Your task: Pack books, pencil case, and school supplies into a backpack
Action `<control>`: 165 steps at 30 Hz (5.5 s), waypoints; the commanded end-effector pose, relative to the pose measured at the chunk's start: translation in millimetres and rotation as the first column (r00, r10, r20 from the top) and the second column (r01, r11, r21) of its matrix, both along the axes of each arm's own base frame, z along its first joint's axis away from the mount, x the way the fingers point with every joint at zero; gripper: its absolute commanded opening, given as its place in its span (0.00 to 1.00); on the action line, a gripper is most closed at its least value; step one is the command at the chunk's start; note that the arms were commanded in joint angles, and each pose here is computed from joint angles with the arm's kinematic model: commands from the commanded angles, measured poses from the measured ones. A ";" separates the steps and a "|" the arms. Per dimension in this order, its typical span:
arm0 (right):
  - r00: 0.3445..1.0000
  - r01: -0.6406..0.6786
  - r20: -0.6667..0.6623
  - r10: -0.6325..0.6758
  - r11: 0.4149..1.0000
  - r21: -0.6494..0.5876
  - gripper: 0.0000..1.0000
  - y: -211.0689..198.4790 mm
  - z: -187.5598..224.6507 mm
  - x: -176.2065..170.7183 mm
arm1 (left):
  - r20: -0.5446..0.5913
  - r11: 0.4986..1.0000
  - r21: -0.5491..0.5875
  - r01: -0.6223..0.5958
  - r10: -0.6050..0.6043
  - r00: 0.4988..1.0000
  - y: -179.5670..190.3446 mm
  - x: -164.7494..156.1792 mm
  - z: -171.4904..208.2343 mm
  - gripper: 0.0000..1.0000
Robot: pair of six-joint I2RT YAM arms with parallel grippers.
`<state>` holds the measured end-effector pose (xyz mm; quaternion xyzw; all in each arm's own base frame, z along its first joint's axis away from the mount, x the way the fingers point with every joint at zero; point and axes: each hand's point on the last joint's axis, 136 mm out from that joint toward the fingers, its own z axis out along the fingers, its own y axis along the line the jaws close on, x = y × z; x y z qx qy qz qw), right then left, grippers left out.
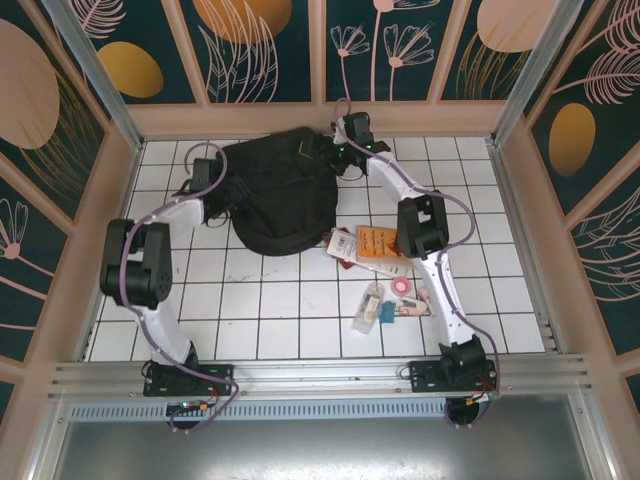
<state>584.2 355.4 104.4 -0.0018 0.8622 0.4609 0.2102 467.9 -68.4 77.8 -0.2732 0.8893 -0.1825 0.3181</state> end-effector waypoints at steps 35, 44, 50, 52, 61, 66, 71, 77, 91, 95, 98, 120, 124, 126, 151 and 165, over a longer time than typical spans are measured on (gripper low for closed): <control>0.986 0.140 -0.021 -0.168 0.878 -0.459 0.77 -77.8 6.5 -231.8 | 0.013 0.872 0.387 0.298 -0.329 0.944 -18.3 -91.8 111.6 0.50; 0.995 0.090 0.009 -0.097 0.879 -0.467 0.81 -91.9 9.7 -237.9 | -0.161 0.709 0.506 0.491 -0.482 0.861 -38.9 -115.8 95.8 0.51; 0.999 0.049 0.003 -0.054 0.888 -0.458 0.83 -95.9 7.6 -240.2 | -0.212 0.636 0.565 0.526 -0.504 0.837 -38.5 -116.8 89.0 0.41; 0.999 0.050 0.006 -0.053 0.887 -0.458 0.84 -98.2 7.7 -240.6 | -0.225 0.617 0.562 0.551 -0.526 0.820 -40.9 -117.8 83.5 0.39; 0.998 0.065 0.039 -0.053 0.897 -0.436 0.85 -103.2 19.7 -243.4 | -0.306 0.598 0.533 0.599 -0.524 0.795 -42.5 -117.5 53.9 0.43; 0.998 0.069 0.038 -0.059 0.899 -0.433 0.85 -105.0 18.5 -245.0 | -0.324 0.597 0.515 0.615 -0.529 0.784 -43.5 -121.6 43.0 0.45; 0.998 0.065 0.027 -0.059 0.902 -0.427 0.85 -105.3 15.0 -248.3 | -0.355 0.595 0.487 0.639 -0.533 0.768 -45.1 -125.5 27.1 0.43; 0.998 0.061 0.027 -0.055 0.909 -0.413 0.85 -104.1 16.1 -250.3 | -0.368 0.593 0.515 0.619 -0.500 0.784 -37.5 -124.0 24.1 0.43; 0.999 0.040 0.028 -0.032 0.908 -0.417 0.85 -83.3 22.1 -267.1 | -0.235 0.637 0.542 0.548 -0.511 0.827 -46.0 -108.0 65.3 0.00; 0.999 0.033 -0.005 -0.038 0.929 -0.369 0.85 -64.3 26.3 -269.5 | -0.132 0.682 0.520 0.514 -0.531 0.837 -54.3 -108.3 93.3 0.00; 1.000 0.017 -0.008 -0.021 0.936 -0.353 0.85 -50.7 32.1 -265.7 | -0.089 0.709 0.469 0.526 -0.555 0.827 -64.6 -113.4 98.6 0.00; 0.985 0.042 -0.148 -0.094 0.947 -0.318 0.83 -33.0 19.6 -286.5 | 0.099 0.859 0.123 0.497 -0.509 0.855 -95.4 -151.0 88.5 0.00; 0.979 0.057 -0.163 -0.119 0.938 -0.341 0.82 -44.1 -1.5 -267.2 | 0.132 0.885 0.111 0.452 -0.464 0.876 -89.0 -155.1 96.4 0.00; 0.984 0.046 -0.151 -0.099 0.945 -0.324 0.82 -38.1 -1.1 -253.2 | 0.150 0.894 0.104 0.437 -0.448 0.881 -86.6 -158.1 100.7 0.00; 0.981 0.107 0.195 -0.022 0.892 -0.438 0.80 -56.2 88.9 -183.4 | 0.274 0.928 -0.057 0.369 -0.341 0.899 -84.4 -178.2 136.9 0.70; 0.960 -0.202 0.094 0.264 0.884 -0.421 0.69 68.4 76.4 -284.5 | 0.205 0.972 0.133 -0.192 0.163 0.965 23.6 -190.1 140.4 0.78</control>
